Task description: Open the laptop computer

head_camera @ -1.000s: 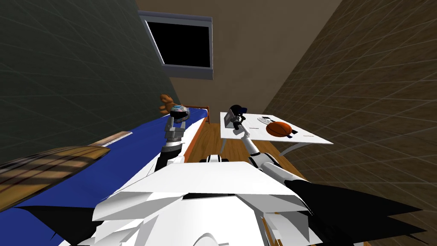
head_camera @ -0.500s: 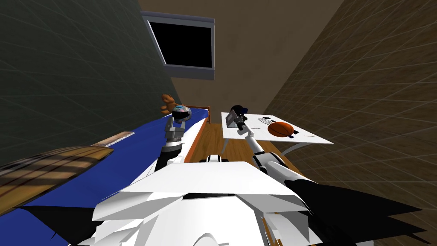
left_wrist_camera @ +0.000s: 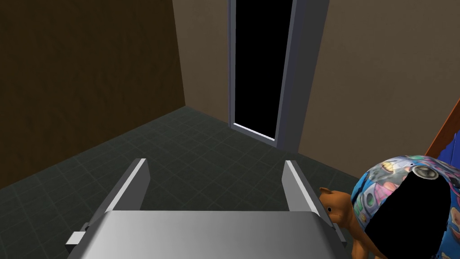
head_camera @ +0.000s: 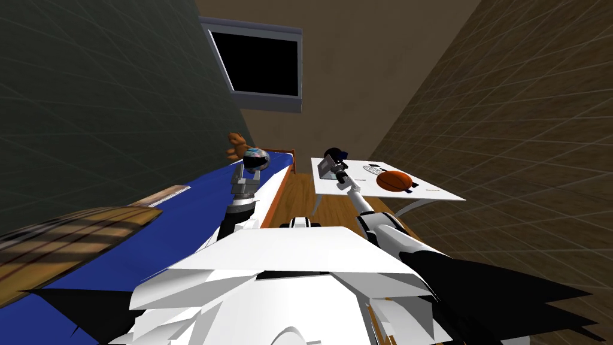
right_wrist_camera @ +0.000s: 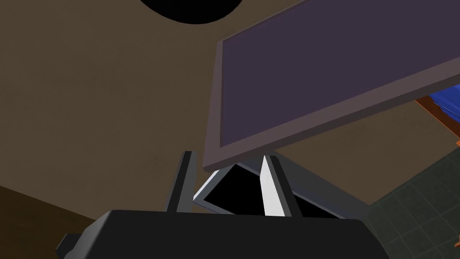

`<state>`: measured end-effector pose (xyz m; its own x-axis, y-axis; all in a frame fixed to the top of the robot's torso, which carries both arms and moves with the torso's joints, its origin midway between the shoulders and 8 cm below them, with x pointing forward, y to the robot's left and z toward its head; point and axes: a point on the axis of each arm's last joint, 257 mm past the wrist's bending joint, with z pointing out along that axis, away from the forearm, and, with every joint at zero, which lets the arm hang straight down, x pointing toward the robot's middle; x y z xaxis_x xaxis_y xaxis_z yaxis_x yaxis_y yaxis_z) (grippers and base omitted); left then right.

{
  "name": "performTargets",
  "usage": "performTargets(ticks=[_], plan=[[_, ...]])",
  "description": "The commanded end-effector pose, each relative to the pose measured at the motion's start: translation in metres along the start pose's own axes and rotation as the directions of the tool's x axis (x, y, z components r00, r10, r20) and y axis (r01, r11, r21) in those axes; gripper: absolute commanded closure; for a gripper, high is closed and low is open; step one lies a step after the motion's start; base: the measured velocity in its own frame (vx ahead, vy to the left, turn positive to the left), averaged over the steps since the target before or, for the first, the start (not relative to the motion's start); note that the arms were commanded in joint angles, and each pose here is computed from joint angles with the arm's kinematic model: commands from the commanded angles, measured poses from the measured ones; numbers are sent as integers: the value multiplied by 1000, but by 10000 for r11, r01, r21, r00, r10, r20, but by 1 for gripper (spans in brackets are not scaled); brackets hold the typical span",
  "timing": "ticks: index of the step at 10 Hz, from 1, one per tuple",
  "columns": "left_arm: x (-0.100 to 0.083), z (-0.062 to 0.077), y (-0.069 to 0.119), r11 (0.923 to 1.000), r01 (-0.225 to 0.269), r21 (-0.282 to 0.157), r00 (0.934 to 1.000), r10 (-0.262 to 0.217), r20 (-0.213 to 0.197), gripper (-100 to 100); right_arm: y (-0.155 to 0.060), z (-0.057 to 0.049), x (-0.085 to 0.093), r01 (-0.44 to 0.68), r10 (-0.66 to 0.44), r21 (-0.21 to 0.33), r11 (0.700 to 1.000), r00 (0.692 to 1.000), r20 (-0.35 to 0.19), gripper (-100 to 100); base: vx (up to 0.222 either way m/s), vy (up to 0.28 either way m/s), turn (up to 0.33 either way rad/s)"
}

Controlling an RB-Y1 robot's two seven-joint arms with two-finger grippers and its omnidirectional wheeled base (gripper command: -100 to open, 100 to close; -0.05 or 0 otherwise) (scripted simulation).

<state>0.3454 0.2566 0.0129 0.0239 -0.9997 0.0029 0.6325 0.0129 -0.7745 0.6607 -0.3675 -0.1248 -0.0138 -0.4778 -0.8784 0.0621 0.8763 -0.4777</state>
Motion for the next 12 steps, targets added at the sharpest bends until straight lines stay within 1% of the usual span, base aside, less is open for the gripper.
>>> performTargets(ticks=[1, 2, 3, 4, 5, 6, 7, 8, 9, 10, 11, 12], plan=[[0, 0, 0, 10000, 1, 0, 10000, -1, 0, 0, -19, -1, 15, -472, 472, 8, 9989, 9989, -13, 100, 5, 76, -10], [0, 0, 0, 10000, 0, 0, 10000, 0, 0, 0, -17, -2, 25, -476, 475, -104, 9988, 9988, -121, 100, 10, 40, -18], [0, 0, 0, 10000, 0, 0, 10000, 0, 0, 0, -15, -2, 27, -476, 475, -184, 9987, 9988, -95, 100, 7, 7, -7], [0, 0, 0, 10000, -1, 0, 10000, 1, 0, 0, -42, -2, 35, -716, 716, 18, 9974, 9973, -137, 100, -7, 65, 24], [0, 0, 0, 10000, 1, 0, 10000, -1, 0, 0, -39, -3, 42, -925, 923, -95, 9957, 9956, -184, 100, 4, 81, -15], [0, 0, 0, 10000, 0, 0, 10000, 0, 0, 0, -37, -4, 44, -931, 928, -217, 9954, 9956, -150, 100, 15, 33, -15], [0, 0, 0, 10000, 0, 0, 10000, 0, 0, 0, -64, -5, 52, -1122, 1121, -11, 9937, 9935, -197, 100, 4, 82, 18], [0, 0, 0, 10000, 1, 0, 10000, -1, 0, 0, -60, -8, 62, -1317, 1312, -176, 9911, 9910, -283, 100, 11, 91, -7], [0, 0, 0, 10000, 0, 0, 10000, 0, 0, 0, -59, -8, 60, -1422, 1417, -246, 9895, 9897, -214, 100, 8, 35, -34], [0, 0, 0, 10000, -1, -1, 10000, 1, 0, 0, -86, -11, 68, -1577, 1576, -41, 9875, 9872, -253, 100, -2, 66, 19], [0, 0, 0, 10000, 0, 0, 10000, 0, 0, 0, -82, -14, 77, -1792, 1784, -213, 9836, 9834, -331, 100, 7, 71, 5], [0, 0, 0, 10000, 0, -1, 10000, 0, 0, 0, -81, -14, 76, -1947, 1939, -267, 9805, 9806, -285, 100, 5, 35, -26]])
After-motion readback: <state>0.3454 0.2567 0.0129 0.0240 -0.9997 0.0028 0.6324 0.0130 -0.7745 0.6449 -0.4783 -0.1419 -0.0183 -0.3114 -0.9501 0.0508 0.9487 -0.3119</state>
